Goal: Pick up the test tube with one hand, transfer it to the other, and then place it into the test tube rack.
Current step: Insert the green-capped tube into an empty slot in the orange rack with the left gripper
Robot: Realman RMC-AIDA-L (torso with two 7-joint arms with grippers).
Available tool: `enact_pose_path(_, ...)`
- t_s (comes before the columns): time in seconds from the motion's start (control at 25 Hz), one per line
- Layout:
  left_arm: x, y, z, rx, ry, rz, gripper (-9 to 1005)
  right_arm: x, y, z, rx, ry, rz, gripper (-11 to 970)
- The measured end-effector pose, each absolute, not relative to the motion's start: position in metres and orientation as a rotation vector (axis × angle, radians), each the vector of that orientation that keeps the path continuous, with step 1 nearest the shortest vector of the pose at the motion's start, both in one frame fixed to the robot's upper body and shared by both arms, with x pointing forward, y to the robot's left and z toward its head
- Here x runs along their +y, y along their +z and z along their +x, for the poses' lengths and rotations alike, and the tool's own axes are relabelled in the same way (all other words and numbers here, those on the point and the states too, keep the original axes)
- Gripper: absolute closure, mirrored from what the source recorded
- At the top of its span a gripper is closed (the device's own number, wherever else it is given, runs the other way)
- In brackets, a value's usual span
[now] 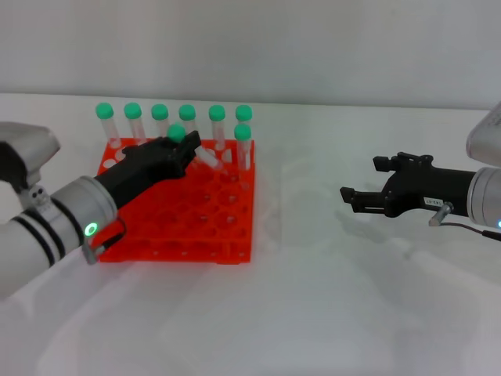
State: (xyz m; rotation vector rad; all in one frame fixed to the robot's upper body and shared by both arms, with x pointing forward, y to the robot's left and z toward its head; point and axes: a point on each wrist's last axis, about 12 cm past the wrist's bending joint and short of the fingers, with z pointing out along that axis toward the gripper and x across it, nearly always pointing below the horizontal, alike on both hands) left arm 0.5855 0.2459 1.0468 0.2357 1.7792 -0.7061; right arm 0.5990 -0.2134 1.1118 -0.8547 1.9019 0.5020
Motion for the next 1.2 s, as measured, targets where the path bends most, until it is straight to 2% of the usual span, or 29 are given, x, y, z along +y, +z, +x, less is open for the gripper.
enact_pose_path(0.48, 0.226, 1.052, 0.603, 1.853, -0.676, 0.318, 784, -0.214, 1.109, 0.599, 1.91, 0.504, -0.853, 107)
enact_pose_path(1.2, 0.217, 1.056, 0.6, 1.825, -0.668, 0.44, 730, -0.215, 1.109, 0.598, 1.911, 0.504, -0.864, 108)
